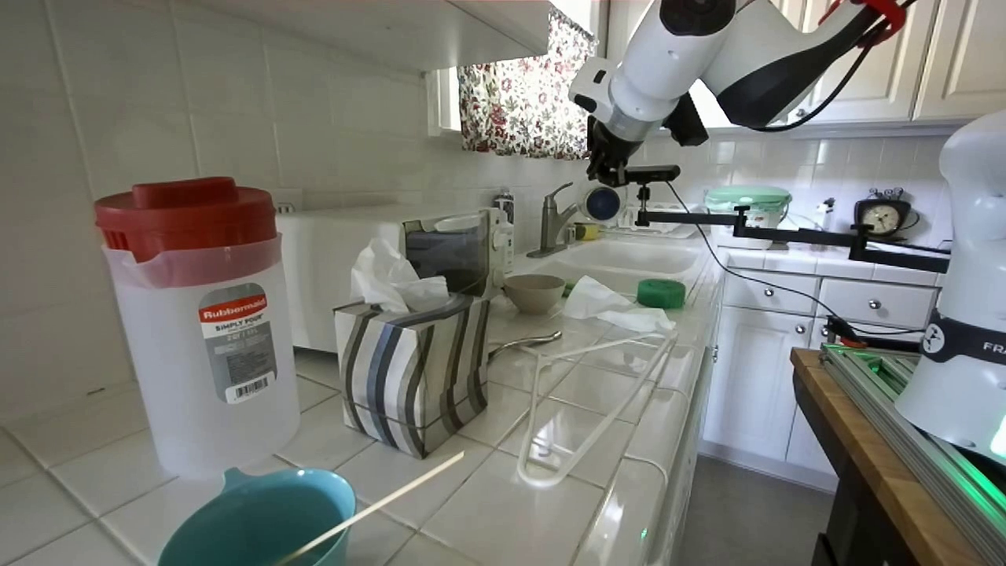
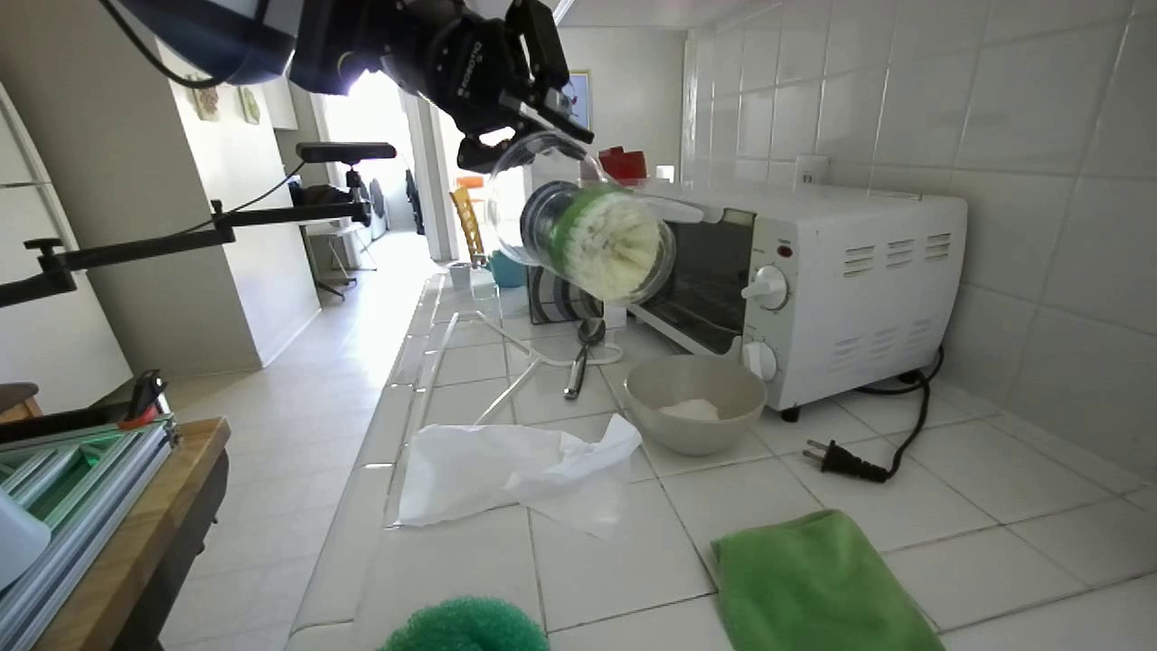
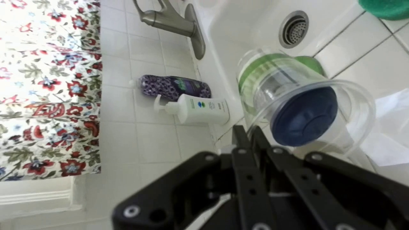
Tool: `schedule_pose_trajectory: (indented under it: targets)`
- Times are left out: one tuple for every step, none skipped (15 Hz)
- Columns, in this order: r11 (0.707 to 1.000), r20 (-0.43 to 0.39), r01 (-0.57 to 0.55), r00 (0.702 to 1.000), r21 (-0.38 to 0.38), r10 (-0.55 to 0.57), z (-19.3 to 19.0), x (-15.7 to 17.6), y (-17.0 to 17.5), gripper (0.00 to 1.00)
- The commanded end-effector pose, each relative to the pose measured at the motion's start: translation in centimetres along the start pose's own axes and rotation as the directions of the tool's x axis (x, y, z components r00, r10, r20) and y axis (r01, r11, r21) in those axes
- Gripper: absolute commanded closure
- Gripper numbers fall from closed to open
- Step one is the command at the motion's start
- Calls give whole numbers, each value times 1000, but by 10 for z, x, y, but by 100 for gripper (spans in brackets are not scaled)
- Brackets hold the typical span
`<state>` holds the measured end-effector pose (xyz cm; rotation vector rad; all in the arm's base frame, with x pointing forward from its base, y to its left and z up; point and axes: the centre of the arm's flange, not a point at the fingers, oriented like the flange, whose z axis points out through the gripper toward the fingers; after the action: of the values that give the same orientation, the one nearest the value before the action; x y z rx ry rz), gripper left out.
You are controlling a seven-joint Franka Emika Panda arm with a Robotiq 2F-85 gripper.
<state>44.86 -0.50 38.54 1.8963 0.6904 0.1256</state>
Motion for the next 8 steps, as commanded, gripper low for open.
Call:
schedule_pose_trajectory:
  targets:
    - [984, 42, 101, 995, -150, -96, -12, 20, -14, 98]
    - [974, 46, 133, 991, -182, -127, -16, 26, -19, 98]
    - [965, 46, 160, 987, -209, -153, -20, 34, -25, 98]
    - [954, 51, 185, 983, -234, -178, -23, 39, -31, 98]
    - [942, 58, 210, 978, -260, -202, -25, 45, -38, 98]
    - [928, 72, 237, 971, -288, -226, -26, 49, -44, 98]
    - [910, 92, 261, 965, -323, -244, -27, 52, -49, 98]
    - [886, 109, 274, 962, -375, -252, -28, 54, -55, 98]
